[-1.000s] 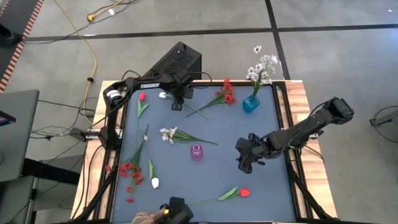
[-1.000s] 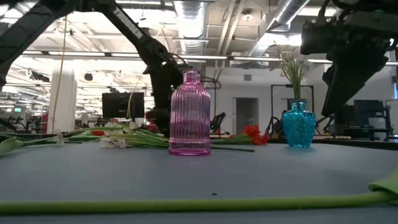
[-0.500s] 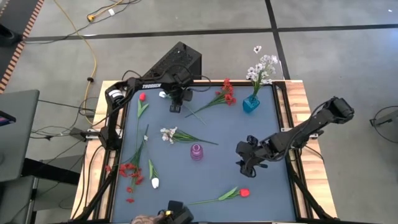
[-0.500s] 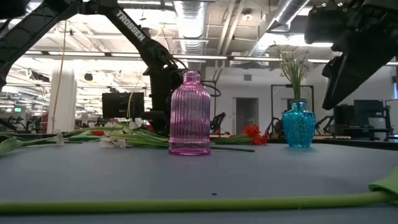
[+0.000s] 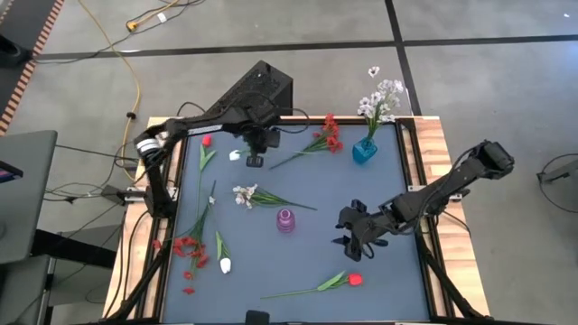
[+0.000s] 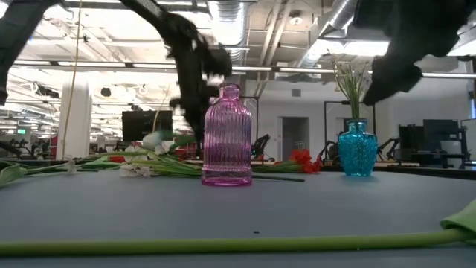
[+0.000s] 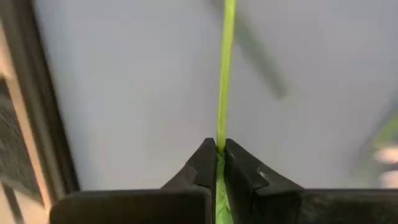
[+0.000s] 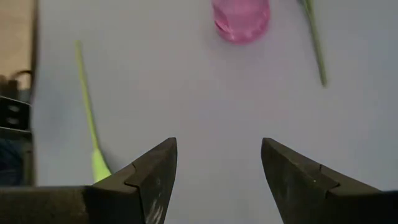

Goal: Sort flowers into vase by color
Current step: Put the top white flower into the blue vase

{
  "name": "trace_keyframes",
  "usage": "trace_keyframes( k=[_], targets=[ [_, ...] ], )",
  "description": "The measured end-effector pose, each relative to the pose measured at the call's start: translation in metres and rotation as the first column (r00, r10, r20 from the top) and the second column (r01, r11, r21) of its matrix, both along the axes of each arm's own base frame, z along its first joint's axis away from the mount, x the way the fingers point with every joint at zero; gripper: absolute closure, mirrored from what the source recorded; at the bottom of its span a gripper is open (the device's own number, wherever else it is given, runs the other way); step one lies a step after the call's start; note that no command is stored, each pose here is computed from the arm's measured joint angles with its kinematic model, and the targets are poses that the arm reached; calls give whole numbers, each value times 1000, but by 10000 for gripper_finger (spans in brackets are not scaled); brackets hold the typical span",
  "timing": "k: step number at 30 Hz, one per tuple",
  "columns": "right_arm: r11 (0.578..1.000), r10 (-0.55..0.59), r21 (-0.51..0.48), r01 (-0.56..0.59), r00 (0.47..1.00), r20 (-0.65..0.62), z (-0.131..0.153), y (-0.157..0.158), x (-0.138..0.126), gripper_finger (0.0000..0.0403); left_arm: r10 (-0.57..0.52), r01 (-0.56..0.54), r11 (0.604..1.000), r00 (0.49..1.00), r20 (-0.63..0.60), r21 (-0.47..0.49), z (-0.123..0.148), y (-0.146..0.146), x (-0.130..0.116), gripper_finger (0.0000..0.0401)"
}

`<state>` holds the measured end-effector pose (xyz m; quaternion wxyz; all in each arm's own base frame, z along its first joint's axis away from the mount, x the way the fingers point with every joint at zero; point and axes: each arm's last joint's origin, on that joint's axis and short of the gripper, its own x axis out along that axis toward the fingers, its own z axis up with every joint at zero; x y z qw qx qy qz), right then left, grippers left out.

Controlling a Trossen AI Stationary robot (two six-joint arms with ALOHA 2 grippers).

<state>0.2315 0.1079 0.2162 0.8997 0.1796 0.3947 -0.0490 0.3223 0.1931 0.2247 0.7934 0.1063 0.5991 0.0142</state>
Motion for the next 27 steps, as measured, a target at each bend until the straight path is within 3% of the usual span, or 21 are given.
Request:
trace_keyframes(
  k=[3, 7, 10, 12, 14, 17, 19, 24, 27],
  targets=[
    [999, 23, -27, -22, 998, 61, 4, 1, 4, 143, -28, 36, 998, 985, 168, -42, 39, -20, -5, 400],
    [981, 117, -168, -94, 985, 130, 8, 1, 9, 143, -20, 76, 990, 913, 406, -122, 82, -48, -14, 400],
    [933, 210, -331, -145, 963, 171, 12, -2, 16, 143, 59, 44, 982, 856, 513, -186, 105, -66, -21, 400],
    [863, 295, -474, -177, 937, 188, 16, -5, 21, 143, 113, 17, 972, 839, 532, -233, 115, -75, -27, 398],
    [755, 398, -624, -200, 897, 194, 23, -7, 26, 143, 187, -25, 955, 826, 531, -297, 121, -83, -31, 397],
    [527, 532, -829, -189, 833, 149, 35, -8, 32, 143, 312, -99, 907, 810, 496, -408, 125, -92, -33, 396],
    [372, 564, -918, -138, 819, 105, 43, -9, 34, 143, 379, -144, 870, 806, 454, -472, 124, -98, -33, 396],
    [19, 515, -997, -74, 856, -53, 56, -21, 40, 143, 479, -206, 788, 796, 369, -580, 121, -116, -26, 395],
    [-112, 467, -988, -110, 871, -150, 56, -33, 43, 143, 476, -185, 780, 795, 376, -598, 121, -127, -19, 395]
  ],
)
